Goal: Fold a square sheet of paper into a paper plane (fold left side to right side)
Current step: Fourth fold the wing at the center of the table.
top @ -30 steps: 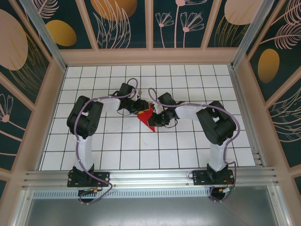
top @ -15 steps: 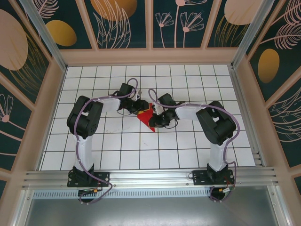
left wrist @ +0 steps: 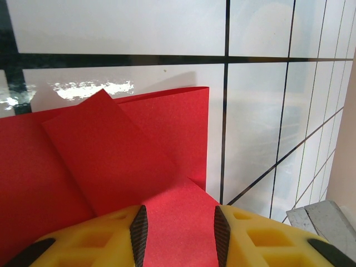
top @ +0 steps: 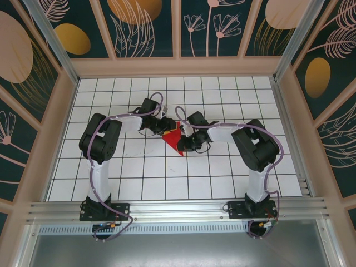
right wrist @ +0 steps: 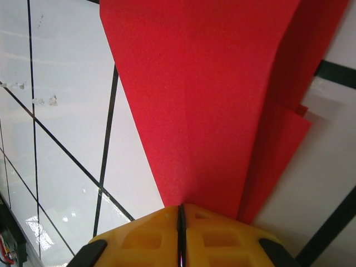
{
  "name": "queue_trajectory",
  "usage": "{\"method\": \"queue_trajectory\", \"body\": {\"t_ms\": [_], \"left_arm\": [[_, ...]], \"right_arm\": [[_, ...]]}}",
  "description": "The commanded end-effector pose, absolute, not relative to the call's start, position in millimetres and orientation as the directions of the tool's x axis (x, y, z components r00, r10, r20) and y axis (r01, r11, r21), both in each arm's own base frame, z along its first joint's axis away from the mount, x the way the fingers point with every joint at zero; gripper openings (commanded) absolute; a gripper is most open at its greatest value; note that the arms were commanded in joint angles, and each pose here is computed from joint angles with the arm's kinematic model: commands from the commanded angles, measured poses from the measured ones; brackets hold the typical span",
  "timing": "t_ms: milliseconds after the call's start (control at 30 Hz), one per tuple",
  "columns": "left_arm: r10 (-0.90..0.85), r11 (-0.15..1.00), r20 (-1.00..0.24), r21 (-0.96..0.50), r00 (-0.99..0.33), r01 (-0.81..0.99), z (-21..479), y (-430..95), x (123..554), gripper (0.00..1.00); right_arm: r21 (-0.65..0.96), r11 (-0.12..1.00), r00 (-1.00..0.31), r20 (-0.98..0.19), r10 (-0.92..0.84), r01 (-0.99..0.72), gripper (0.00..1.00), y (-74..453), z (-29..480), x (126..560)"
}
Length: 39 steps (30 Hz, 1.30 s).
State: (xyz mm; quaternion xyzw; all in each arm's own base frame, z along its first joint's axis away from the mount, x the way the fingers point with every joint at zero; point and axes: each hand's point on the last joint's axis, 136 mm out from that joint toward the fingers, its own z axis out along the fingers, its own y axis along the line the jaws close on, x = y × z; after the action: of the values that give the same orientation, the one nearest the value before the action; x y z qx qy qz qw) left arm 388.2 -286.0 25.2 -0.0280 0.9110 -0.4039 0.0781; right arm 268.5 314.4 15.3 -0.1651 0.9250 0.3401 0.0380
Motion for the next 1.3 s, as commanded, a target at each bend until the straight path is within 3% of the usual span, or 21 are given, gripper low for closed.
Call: {"method": "queue_trajectory", "body": {"t_ms": [0, 1000, 1267], "left_arm": [[-0.139, 0.783, -0.016, -0.613, -0.99, -0.101, -36, -260, 365, 0.41], [-0.138, 0.783, -0.019, -0.614, -0.99, -0.097, -37, -260, 365, 0.41], [-0.14, 0.779, -0.024, -0.62, -0.99, -0.095, -34, -260, 366, 0.41]], "right_arm": [[0.517, 0.819, -0.948, 0.046, -0.316, -0.248, 0.11, 275, -18, 214], [0.481, 0.839, -0.928, 0.121, -0.351, -0.255, 0.11, 250, -12, 168], [0.6, 0.729, -0.939, -0.13, -0.317, -0.329, 0.13, 287, 61, 217]]}}
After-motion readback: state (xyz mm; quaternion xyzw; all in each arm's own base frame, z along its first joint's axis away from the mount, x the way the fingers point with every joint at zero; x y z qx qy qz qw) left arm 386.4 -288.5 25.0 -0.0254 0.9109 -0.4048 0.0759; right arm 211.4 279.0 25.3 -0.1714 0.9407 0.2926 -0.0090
